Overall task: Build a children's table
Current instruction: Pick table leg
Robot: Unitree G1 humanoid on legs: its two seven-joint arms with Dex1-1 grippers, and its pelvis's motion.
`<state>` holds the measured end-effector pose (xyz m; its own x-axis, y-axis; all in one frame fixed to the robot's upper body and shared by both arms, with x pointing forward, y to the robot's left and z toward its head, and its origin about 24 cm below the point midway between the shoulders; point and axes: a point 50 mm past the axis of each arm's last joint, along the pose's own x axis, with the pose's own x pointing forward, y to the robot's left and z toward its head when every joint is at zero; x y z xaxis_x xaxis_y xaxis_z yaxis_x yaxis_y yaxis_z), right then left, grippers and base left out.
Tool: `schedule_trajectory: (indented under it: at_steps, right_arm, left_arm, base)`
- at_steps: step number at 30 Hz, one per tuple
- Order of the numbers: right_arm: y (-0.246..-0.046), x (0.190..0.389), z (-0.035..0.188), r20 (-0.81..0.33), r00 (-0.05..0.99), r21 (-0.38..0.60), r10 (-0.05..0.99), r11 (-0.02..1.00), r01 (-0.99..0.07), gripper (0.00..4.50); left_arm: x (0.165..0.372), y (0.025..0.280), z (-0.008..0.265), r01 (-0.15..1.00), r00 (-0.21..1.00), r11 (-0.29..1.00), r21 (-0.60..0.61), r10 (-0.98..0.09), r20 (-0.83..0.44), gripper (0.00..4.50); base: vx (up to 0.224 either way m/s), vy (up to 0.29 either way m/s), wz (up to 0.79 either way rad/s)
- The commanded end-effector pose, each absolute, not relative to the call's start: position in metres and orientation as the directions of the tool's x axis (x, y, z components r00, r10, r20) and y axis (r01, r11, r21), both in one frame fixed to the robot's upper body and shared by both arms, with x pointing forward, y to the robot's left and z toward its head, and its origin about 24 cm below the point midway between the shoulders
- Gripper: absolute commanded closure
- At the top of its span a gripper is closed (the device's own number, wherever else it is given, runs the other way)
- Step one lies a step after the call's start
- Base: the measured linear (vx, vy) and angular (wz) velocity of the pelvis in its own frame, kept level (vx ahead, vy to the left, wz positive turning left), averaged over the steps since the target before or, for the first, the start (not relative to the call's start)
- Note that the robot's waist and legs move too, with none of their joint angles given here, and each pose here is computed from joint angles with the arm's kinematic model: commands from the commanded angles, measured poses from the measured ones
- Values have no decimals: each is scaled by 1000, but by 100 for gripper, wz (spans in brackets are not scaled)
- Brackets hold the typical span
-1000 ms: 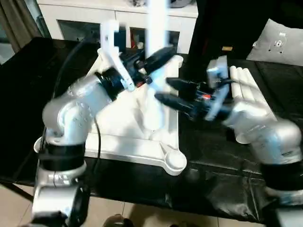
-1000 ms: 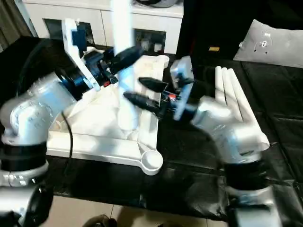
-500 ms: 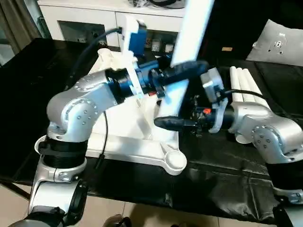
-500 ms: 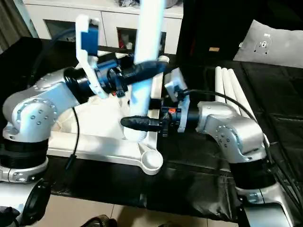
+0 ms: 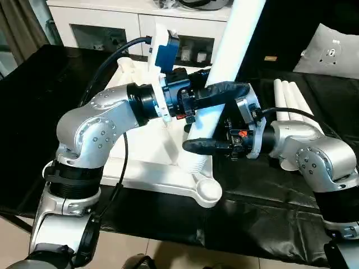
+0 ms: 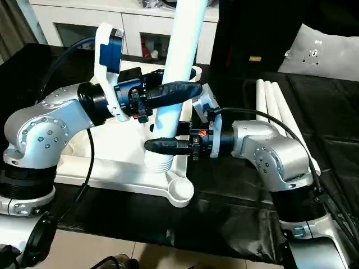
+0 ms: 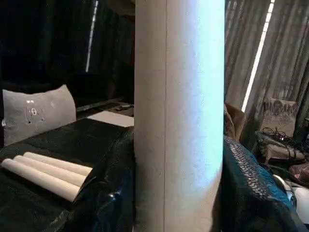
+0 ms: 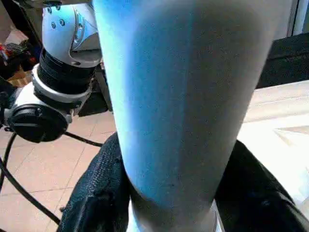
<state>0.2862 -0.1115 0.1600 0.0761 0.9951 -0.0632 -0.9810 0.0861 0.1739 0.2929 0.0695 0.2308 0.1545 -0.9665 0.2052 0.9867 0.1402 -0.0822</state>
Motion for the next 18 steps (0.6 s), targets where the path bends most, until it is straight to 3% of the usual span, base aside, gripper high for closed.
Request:
schedule_trajectory:
  at_steps: [1,7,10,15,18]
  right_arm:
    - [-108,283,160,-64,61,152,996,71,-986,260]
    - [-104,283,153,-44,114,175,993,120,-977,261]
    - [-103,281,148,-36,130,193,991,134,-972,261]
    - [-99,280,142,-17,157,204,987,157,-966,261]
    - [-94,282,143,88,228,248,970,201,-948,262]
  left_arm:
    - [292,65,236,990,138,129,-59,-970,201,268]
    - [296,65,237,977,204,184,-104,-950,238,268]
    - [290,62,238,983,177,155,-102,-947,267,198]
    - [282,54,241,983,162,120,-138,-923,349,166]
    - [282,48,246,969,226,150,-194,-856,464,152]
  base:
    - [0,0,0]
    - [0,0,0]
    - [0,0,0]
    - [0,0,0]
    - [0,0,0]
